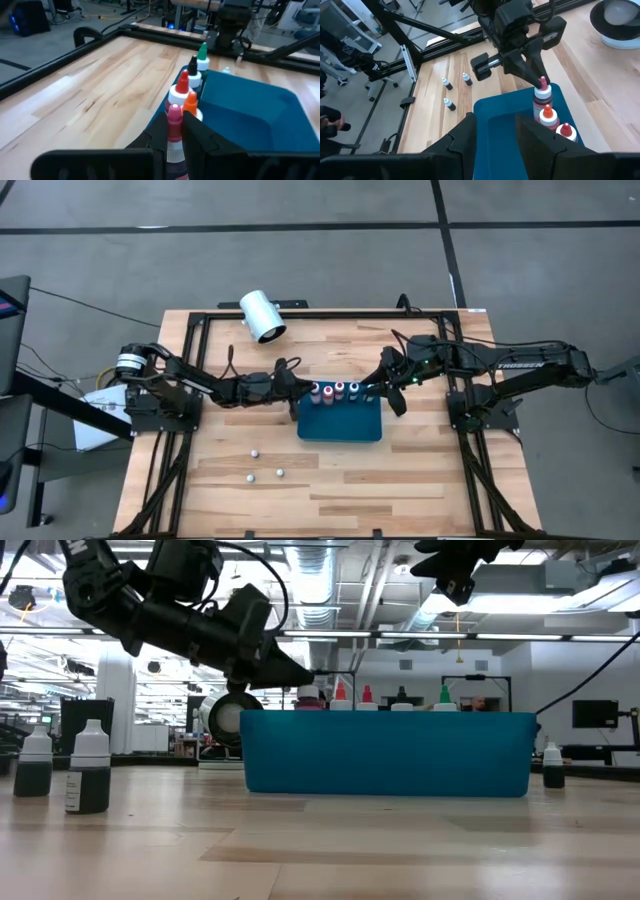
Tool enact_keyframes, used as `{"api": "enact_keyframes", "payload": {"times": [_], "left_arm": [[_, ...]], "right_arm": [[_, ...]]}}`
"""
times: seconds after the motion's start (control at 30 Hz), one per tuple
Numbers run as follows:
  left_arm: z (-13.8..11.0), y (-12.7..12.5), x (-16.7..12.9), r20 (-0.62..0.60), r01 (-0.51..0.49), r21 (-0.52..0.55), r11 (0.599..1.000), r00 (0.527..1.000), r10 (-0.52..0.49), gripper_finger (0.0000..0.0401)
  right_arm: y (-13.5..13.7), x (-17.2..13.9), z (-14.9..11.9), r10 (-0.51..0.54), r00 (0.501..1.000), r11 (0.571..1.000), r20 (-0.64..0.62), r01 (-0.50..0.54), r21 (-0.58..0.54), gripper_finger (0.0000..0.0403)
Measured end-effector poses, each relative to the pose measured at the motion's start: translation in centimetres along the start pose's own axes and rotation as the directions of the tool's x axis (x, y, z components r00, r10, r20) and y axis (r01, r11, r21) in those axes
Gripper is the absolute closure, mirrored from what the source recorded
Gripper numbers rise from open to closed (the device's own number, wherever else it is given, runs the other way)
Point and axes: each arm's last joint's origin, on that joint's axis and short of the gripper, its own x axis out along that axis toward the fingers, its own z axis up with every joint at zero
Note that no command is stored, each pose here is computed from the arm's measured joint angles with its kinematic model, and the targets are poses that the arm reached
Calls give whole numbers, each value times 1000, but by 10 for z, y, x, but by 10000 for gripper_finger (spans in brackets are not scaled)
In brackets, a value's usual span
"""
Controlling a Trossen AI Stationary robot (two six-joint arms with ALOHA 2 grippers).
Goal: Pick & Place food coloring
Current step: Put the large pink food coloring bottle into the blue bin
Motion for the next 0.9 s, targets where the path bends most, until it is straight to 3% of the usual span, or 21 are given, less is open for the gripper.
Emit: {"api": "enact_keyframes", "payload": {"times": [0.9], "left_arm": [[-2,4,0,-20,-67,46,997,997,68,378]], "right_arm": [[-2,0,1,-10,1000,1000,4,10,-23,281]]}}
